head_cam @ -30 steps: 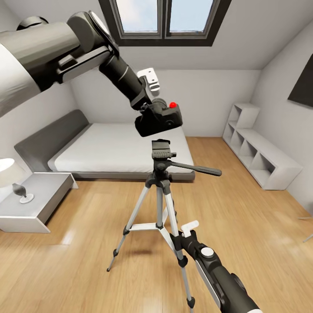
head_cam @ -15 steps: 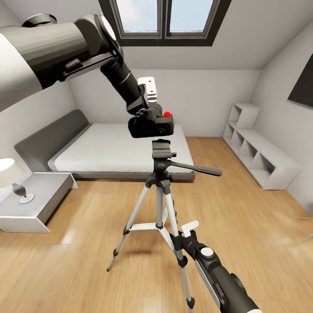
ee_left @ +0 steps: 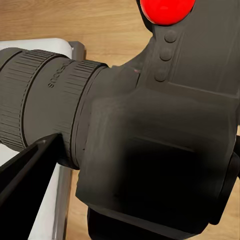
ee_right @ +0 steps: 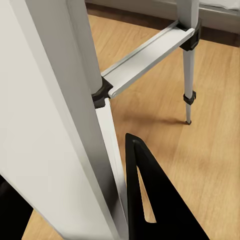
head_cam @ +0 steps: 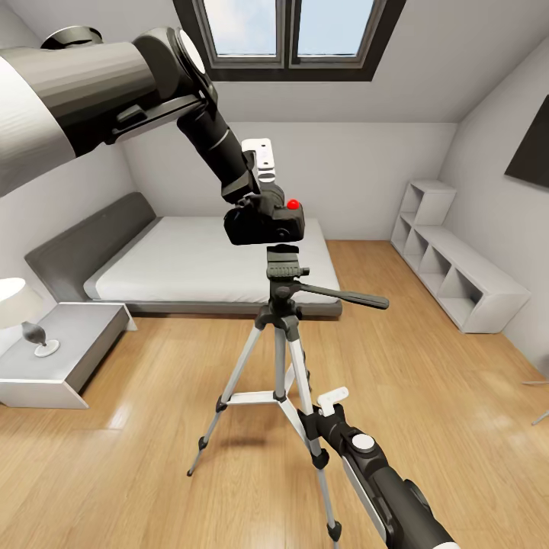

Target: Attach the digital camera to the camera tripod in the bedroom.

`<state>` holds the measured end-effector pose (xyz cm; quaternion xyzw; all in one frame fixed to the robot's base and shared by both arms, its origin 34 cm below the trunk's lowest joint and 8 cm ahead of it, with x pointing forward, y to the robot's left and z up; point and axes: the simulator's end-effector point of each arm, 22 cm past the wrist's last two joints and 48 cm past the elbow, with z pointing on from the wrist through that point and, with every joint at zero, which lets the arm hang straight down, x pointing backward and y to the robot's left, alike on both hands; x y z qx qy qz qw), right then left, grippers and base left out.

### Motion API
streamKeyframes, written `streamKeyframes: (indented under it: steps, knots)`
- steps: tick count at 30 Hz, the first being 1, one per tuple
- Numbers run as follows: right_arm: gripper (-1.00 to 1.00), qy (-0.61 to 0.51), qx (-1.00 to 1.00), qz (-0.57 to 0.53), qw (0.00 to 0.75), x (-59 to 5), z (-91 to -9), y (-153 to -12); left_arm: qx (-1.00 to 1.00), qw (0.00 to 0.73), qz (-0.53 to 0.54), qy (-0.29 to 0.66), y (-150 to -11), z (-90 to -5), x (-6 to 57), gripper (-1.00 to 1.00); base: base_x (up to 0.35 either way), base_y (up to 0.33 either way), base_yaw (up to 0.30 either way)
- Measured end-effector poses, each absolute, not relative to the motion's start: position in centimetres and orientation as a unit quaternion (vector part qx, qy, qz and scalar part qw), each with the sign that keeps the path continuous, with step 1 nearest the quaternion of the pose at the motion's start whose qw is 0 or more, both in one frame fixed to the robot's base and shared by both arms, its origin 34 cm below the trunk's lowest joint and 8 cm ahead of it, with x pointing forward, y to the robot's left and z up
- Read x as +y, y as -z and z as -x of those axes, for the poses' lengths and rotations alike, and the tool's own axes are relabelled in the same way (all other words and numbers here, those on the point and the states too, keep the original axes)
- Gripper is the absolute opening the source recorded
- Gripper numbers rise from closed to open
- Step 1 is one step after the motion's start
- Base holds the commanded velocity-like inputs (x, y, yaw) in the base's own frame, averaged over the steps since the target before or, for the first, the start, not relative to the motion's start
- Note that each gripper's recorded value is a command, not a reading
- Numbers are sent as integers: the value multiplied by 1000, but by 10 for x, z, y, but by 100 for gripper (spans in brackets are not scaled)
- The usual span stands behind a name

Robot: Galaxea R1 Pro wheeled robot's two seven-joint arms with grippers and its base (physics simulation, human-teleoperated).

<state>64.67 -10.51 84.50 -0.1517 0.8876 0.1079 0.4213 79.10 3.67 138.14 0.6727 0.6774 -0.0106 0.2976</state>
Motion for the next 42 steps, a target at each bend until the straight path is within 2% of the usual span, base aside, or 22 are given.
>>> streamKeyframes:
  steps: [21,42]
  knots:
    - [-100,-108,888,152,421,-105,-647,-845,693,307,-649,67,-1389,-785,28,-100,0,0,0]
    - [-100,-109,888,151,421,-105,-646,-845,722,287,-623,93,-1384,-773,23,-100,0,0,0]
